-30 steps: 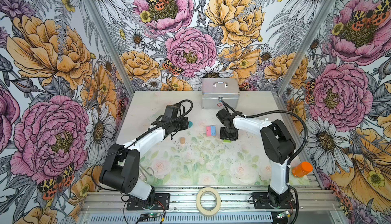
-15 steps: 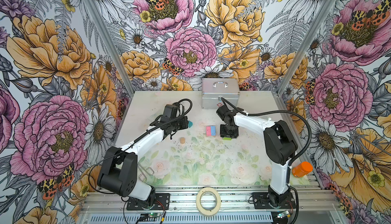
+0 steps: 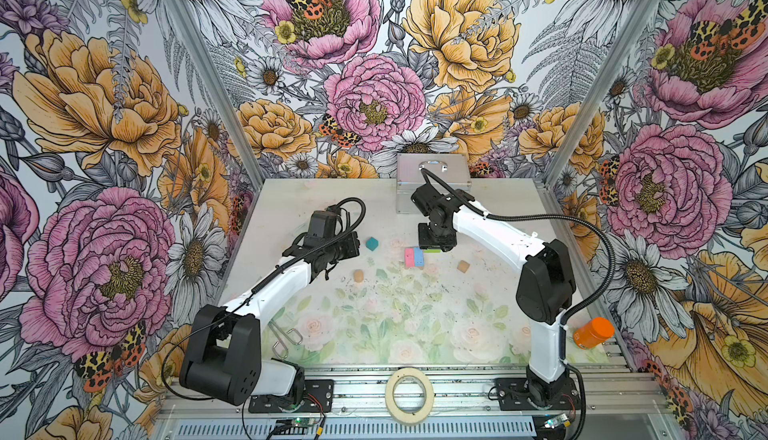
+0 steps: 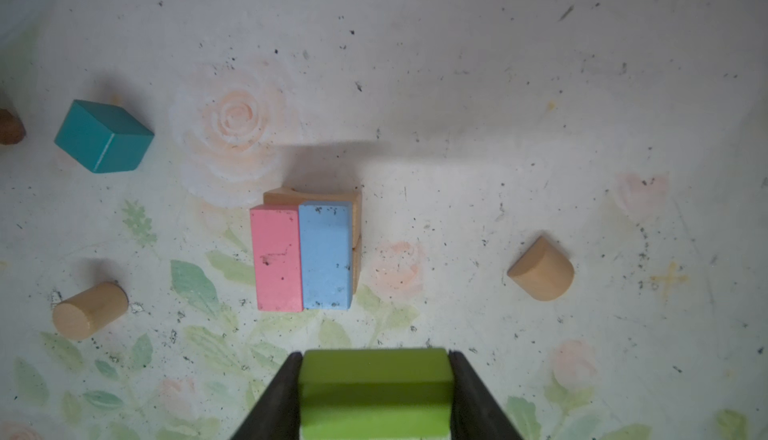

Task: Build the wood block tower
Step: 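Lift the lime-green block and carry it over the pink and blue blocks, then lower the lime-green block onto the pink and blue blocks with the right gripper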

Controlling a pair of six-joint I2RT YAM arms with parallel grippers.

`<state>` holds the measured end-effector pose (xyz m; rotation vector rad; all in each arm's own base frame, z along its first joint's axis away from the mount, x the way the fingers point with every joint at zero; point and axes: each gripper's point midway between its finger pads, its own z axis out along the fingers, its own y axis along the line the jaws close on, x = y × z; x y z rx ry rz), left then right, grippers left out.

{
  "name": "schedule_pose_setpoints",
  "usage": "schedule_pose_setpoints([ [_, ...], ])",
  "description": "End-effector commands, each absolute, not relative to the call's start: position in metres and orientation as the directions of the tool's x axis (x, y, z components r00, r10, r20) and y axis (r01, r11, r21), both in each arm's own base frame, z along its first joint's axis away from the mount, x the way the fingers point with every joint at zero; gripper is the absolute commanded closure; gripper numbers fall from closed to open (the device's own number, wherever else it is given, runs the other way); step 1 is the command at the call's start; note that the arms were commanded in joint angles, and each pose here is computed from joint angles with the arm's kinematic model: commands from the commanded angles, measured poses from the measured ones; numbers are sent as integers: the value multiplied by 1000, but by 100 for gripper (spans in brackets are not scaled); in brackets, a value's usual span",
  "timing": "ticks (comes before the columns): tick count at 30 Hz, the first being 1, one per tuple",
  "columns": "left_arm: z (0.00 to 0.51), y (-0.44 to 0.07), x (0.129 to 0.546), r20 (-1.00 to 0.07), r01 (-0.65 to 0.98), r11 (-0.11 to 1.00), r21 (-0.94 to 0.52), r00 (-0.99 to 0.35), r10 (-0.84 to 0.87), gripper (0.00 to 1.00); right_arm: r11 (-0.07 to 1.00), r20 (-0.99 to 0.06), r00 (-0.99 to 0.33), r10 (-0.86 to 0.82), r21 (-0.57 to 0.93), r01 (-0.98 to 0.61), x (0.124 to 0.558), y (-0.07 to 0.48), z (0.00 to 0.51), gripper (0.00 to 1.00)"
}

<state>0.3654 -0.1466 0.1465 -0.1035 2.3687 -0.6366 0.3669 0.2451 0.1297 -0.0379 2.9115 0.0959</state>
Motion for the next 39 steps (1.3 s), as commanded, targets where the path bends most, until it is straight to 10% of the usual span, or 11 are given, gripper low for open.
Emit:
schedule_pose_setpoints([
  [1,156,-139,367,-627,94,879,-467,-736,-254,100,997,-205,-977,-65,26,-71,368,254,123,100],
  [39,153,-138,368,-620,93,872,-481,-739,-264,100,999,-212,-977,-36,-7,-35,385,287,80,100],
])
